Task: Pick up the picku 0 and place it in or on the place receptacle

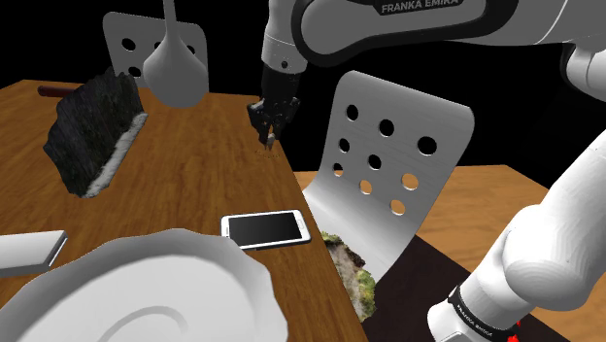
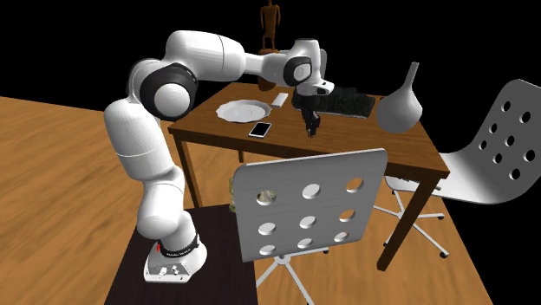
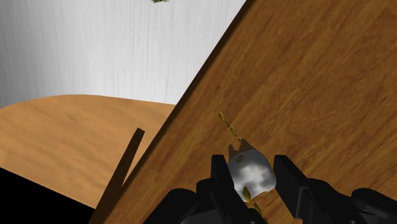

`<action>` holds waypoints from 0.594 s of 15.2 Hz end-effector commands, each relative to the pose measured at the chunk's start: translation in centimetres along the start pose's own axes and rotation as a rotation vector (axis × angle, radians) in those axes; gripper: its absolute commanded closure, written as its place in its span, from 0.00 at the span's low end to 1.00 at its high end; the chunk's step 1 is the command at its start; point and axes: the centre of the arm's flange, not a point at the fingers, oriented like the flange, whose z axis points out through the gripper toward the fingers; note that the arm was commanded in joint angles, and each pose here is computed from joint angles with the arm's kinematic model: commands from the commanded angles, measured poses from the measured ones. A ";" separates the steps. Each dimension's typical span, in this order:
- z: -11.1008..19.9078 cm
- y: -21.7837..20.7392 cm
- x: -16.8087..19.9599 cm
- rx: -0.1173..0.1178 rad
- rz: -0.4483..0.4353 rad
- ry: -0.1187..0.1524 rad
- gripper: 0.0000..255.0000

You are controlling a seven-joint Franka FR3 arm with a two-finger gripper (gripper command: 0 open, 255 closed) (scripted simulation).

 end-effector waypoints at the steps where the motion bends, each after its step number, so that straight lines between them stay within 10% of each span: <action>1: 0.0 0.0 0.0 0.000 0.000 0.000 1.00; 9: -3.6 0.1 0.6 0.000 0.000 0.000 1.00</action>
